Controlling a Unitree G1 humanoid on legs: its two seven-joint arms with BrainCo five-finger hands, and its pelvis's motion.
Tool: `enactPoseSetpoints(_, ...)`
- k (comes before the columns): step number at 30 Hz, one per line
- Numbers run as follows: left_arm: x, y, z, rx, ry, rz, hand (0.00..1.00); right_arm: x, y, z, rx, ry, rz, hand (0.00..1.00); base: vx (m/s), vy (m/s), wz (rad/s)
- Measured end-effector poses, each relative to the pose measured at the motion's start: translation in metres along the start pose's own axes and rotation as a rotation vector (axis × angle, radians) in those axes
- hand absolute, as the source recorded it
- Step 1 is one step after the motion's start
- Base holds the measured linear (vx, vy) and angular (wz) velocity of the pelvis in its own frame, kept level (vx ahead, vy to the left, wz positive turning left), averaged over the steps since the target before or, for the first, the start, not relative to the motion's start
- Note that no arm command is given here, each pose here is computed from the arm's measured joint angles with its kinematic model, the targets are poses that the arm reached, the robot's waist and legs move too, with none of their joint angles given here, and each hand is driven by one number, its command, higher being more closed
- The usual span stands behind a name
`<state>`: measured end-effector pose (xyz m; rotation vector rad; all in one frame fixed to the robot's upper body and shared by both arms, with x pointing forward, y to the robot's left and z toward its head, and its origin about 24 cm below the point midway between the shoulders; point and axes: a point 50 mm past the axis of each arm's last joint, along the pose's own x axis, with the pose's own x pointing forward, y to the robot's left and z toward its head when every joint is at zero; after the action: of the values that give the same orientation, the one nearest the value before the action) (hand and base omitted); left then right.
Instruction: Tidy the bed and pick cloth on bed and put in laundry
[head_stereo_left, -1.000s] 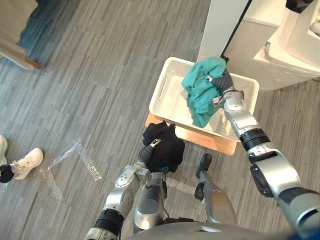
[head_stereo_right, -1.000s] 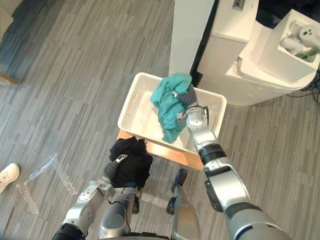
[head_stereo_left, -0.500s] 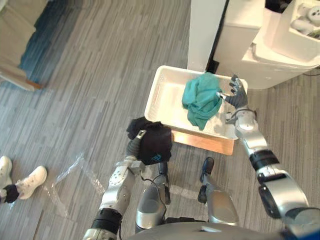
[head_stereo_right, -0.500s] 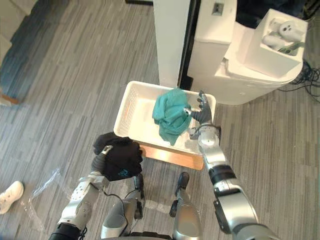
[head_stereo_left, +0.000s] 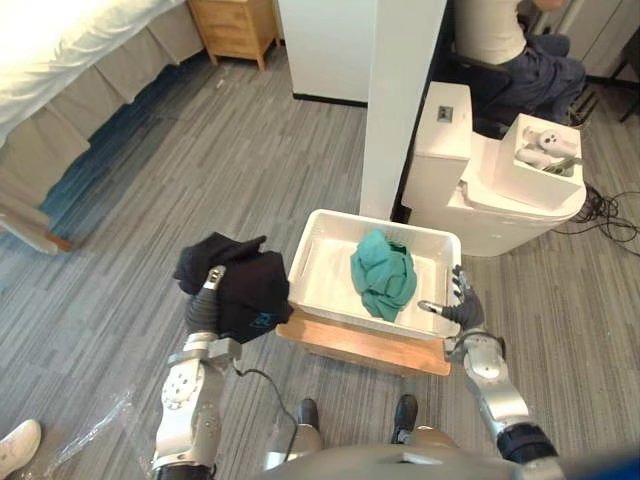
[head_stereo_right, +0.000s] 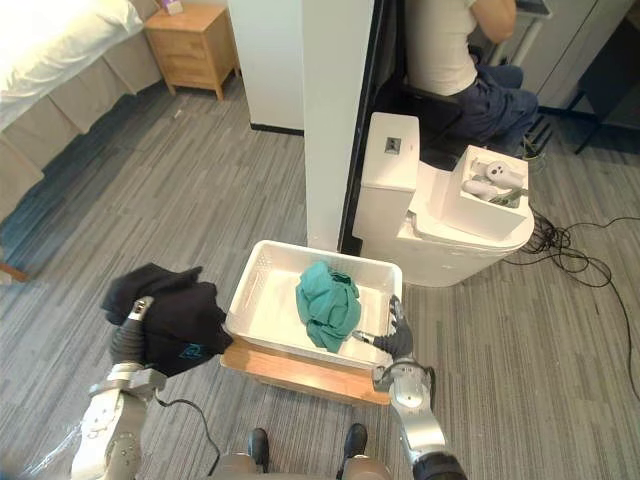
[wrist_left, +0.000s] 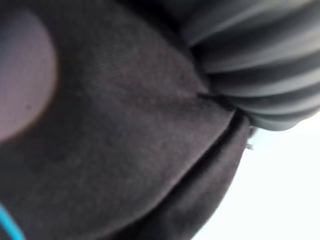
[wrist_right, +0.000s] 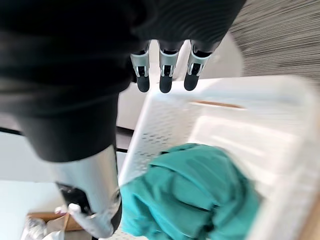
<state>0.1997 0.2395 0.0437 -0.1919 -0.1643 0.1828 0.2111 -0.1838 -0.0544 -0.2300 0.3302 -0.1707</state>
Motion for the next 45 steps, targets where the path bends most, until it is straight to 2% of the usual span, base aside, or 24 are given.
enactPoseSetpoints(4,0.009,-0.010,0.036,0.042,-0.167,-0.133,1.00,-0.023,-0.013,-0.033,0.012,0.119,-0.044,0.00,0.01,0.008,-0.25)
enactPoseSetpoints(6,0.012,-0.015,0.038,0.037,-0.179,-0.166,1.00,-0.031,-0.014,-0.041,0.032,0.154,-0.062,0.00,0.01,0.004,-0.26)
enactPoseSetpoints(13,0.013,-0.049,0.026,0.011,-0.126,-0.325,1.00,-0.056,-0.011,-0.051,0.094,0.182,-0.067,0.00,0.00,-0.006,-0.28)
enactPoseSetpoints(20,0.020,-0.079,0.008,-0.004,-0.064,-0.365,1.00,-0.063,-0.012,-0.051,0.097,0.168,-0.058,0.00,0.01,-0.007,-0.23)
enactPoseSetpoints(27,0.042,-0.094,-0.010,0.126,0.005,-0.290,1.00,-0.071,-0.010,-0.058,0.147,0.208,-0.045,0.00,-0.01,-0.012,-0.19)
enactPoseSetpoints(33,0.067,-0.081,-0.030,0.281,0.128,-0.232,1.00,-0.070,-0.019,-0.059,0.224,0.220,-0.083,0.00,-0.01,-0.026,-0.18)
enactPoseSetpoints(39,0.092,-0.080,-0.040,0.384,0.238,-0.251,1.00,-0.044,-0.030,-0.039,0.282,0.123,-0.127,0.00,0.02,-0.022,-0.14)
enactPoseSetpoints(42,0.093,-0.083,-0.053,0.423,0.327,-0.299,1.00,-0.031,-0.028,-0.025,0.311,0.054,-0.119,0.00,0.04,-0.016,-0.12)
enactPoseSetpoints(45,0.088,-0.089,-0.063,0.523,0.373,-0.374,1.00,-0.024,-0.030,-0.017,0.310,0.020,-0.114,0.00,0.01,-0.026,-0.13)
